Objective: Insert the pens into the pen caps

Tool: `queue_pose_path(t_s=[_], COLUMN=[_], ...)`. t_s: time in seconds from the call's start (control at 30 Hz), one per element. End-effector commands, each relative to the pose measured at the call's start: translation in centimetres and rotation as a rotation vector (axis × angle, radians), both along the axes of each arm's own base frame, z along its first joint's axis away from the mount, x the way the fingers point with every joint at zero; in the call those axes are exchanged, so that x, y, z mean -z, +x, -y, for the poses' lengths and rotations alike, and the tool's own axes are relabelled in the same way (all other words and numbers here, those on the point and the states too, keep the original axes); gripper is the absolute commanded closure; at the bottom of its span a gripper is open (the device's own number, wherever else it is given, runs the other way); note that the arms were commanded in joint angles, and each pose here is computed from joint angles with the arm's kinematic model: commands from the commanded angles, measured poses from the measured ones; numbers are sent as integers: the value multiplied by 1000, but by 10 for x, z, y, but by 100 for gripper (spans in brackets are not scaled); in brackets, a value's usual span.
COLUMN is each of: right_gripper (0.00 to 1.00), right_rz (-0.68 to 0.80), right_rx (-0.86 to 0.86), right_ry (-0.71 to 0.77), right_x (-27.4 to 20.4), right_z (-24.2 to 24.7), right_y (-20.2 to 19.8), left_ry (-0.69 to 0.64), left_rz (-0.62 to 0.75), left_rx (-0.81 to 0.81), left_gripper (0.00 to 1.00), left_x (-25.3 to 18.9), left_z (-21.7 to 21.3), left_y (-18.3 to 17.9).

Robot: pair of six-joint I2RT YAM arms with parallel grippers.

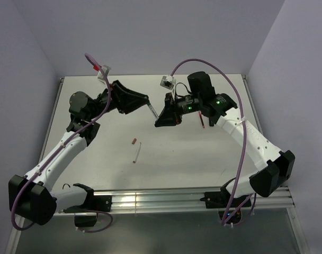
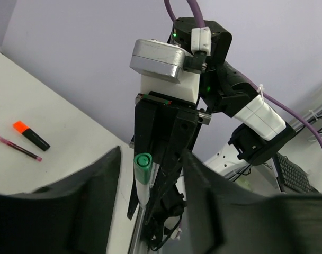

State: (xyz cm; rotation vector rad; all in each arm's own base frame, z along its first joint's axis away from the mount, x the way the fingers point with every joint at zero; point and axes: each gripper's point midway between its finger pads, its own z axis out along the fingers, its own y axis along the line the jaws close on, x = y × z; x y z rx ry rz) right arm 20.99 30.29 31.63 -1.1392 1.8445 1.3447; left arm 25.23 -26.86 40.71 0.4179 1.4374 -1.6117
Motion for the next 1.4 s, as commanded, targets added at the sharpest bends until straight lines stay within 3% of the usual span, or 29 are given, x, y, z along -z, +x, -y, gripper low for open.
queue_pose_path(t_s=[0.0, 0.2, 0.37, 0.53, 0.77, 1.0, 1.37], right_gripper=[100, 100, 100, 100, 100, 100, 100], right_rz=[31, -41, -142, -226, -305, -459, -660], right_rx=[32, 108, 327, 594, 757, 853, 869], right_ry=[72, 27, -123, -376, -627, -697, -738], right_x=[-21, 4, 51, 123, 200, 243, 280], right_z=[4, 14, 42, 102, 154, 182, 202], right_y=[7, 21, 63, 113, 141, 170, 171], left_ry=[-5, -7, 63, 130, 156, 192, 180], left_rz=[97, 92, 22, 11, -20, -77, -156], left_rx=[-15, -144, -194, -218, -267, -280, -274], left_gripper=[42, 19, 17, 17, 12, 8, 7], left_x=[-26, -34, -3, 22, 34, 47, 63], left_z=[-6, -30, -44, -56, -63, -65, -67], left_y=[0, 29, 37, 31, 37, 37, 27])
